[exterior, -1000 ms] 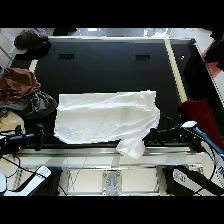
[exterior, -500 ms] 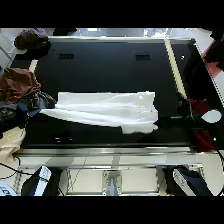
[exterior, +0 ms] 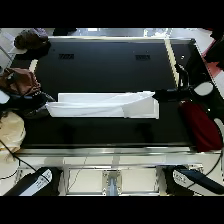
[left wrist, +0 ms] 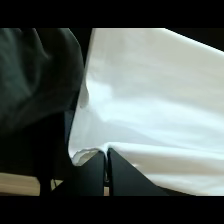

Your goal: Fold the shirts.

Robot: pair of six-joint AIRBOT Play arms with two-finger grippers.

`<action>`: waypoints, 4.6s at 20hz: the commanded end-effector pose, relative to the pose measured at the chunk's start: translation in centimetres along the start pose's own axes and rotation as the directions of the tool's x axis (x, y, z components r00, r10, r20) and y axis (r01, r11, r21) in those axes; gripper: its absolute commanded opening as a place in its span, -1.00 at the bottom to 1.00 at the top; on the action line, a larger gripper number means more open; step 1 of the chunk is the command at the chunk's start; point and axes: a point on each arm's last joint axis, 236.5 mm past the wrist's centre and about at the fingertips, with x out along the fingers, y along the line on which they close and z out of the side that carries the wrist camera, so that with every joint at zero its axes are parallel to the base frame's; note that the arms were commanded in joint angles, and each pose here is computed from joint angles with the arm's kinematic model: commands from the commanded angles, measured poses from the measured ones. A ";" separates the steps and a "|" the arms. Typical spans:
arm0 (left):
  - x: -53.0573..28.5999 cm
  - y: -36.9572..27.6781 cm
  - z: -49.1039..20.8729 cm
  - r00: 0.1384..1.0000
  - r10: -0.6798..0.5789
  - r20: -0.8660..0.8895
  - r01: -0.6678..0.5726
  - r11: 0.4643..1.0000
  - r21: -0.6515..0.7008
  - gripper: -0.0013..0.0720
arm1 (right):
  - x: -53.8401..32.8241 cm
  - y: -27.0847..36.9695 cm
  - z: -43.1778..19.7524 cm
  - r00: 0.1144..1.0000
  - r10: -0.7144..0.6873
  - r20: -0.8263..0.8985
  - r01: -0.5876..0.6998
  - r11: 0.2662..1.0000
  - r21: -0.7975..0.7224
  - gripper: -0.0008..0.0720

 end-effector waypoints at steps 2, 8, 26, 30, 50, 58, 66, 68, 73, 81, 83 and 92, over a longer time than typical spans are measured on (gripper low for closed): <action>6.3 0.4 3.9 0.992 0.115 -0.049 -0.111 0.990 0.083 -0.95 | 5.7 -3.1 3.2 0.999 -0.020 -0.045 0.021 0.999 0.024 -0.95; 12.8 -2.1 4.2 0.991 0.102 -0.091 -0.087 0.985 0.150 -0.94 | 11.0 -6.4 0.9 0.989 -0.029 -0.144 0.041 0.996 0.084 -0.95; -10.5 -13.5 16.2 0.854 -0.177 0.488 -0.023 0.926 0.377 0.95 | -11.3 -7.8 9.9 0.977 -0.184 0.108 0.185 0.983 -0.005 -0.01; -8.4 -19.0 12.3 0.921 -0.234 0.311 0.040 0.851 0.523 0.95 | -12.1 -12.3 9.5 0.965 -0.142 0.219 0.093 0.971 0.220 0.11; 5.6 -28.9 3.1 0.977 -0.186 -0.103 0.206 0.715 0.668 0.95 | 11.3 -11.3 -3.0 0.916 0.335 -0.223 -0.215 0.876 0.432 0.86; 5.8 -28.9 3.0 0.977 -0.184 -0.106 0.207 0.715 0.668 0.95 | 13.1 -7.3 -5.0 0.879 0.330 -0.343 -0.213 0.917 0.336 0.20; 8.5 -26.7 0.2 0.972 -0.082 -0.218 0.210 0.713 0.669 -0.11 | 6.2 -1.0 0.2 0.862 0.413 -0.294 -0.371 0.909 0.188 -0.94; 10.4 -26.5 -0.9 0.965 -0.065 -0.254 0.222 0.716 0.662 -0.93 | 3.8 0.9 3.3 0.890 0.388 -0.239 -0.369 0.921 0.121 -0.94; 14.1 -29.7 -6.5 0.871 -0.196 -0.451 0.441 0.716 0.541 -0.94 | 1.5 6.0 7.1 0.936 0.275 -0.219 -0.292 0.955 -0.050 -0.94; 16.5 -35.5 -6.0 0.835 -0.410 -0.368 0.548 0.684 0.481 -0.94 | 3.0 15.5 5.9 0.926 0.278 -0.257 -0.328 0.928 -0.178 -0.94; 17.4 -35.0 -6.5 0.840 -0.387 -0.381 0.538 0.687 0.488 -0.94 | 3.6 17.0 6.0 0.927 0.289 -0.237 -0.334 0.926 -0.178 -0.94; 11.3 -21.9 2.9 0.955 -0.144 -0.260 0.277 0.748 0.603 -0.94 | 5.1 23.5 6.1 0.919 0.359 -0.163 -0.387 0.901 -0.194 -0.95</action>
